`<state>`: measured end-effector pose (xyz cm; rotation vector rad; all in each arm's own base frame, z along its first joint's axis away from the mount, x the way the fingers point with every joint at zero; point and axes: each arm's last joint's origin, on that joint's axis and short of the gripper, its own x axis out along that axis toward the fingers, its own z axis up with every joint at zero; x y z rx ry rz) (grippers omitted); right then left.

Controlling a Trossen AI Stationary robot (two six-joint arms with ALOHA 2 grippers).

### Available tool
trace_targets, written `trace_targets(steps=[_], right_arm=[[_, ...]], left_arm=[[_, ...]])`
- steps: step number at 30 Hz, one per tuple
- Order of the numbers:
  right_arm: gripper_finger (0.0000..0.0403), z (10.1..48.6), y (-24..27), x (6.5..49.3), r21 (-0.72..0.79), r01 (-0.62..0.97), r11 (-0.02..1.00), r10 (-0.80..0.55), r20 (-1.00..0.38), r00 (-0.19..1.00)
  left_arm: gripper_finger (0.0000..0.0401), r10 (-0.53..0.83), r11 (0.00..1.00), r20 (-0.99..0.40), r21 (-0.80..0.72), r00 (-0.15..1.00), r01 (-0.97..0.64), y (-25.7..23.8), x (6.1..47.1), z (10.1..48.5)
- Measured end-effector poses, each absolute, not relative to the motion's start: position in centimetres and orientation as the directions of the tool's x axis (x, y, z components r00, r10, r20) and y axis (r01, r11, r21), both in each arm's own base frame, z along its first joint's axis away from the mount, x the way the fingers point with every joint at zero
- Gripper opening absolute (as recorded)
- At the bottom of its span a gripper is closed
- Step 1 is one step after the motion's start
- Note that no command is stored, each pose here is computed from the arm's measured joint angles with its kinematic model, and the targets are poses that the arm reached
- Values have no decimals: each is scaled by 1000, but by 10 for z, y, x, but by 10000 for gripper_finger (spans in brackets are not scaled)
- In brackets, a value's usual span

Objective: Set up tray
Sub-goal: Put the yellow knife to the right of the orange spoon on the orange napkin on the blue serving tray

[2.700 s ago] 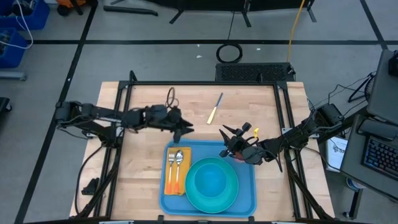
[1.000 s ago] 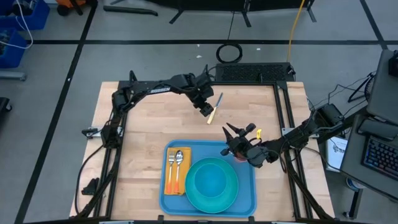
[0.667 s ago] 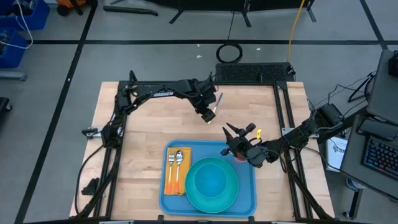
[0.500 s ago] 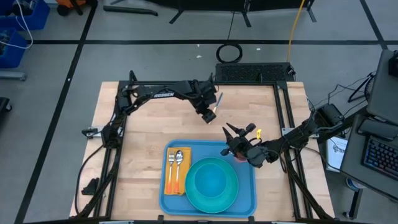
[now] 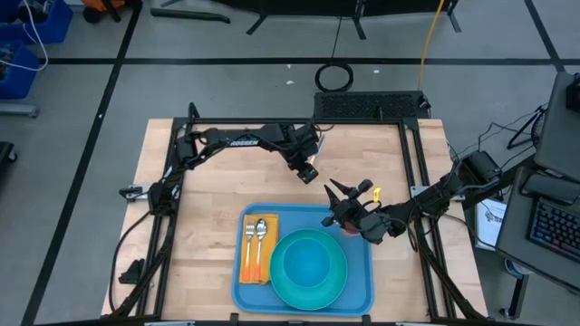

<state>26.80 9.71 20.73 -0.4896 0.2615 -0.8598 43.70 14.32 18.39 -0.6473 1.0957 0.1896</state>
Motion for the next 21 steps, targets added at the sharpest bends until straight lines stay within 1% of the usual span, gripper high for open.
trace_targets(steps=[6,11,14,21], right_arm=[[102,209,97,268,-496,666,557,-775,-21,632],[102,210,97,268,-480,674,562,-774,-17,633],[102,211,97,268,-474,677,563,-774,-15,634],[102,211,97,268,-475,676,563,-773,-15,634]], left_arm=[[159,-117,805,-882,-353,456,-477,145,441,176],[159,-107,807,-887,-341,449,-482,144,441,175],[159,-66,812,-897,-302,436,-498,144,441,175],[159,-49,813,-901,-286,430,-507,144,440,174]])
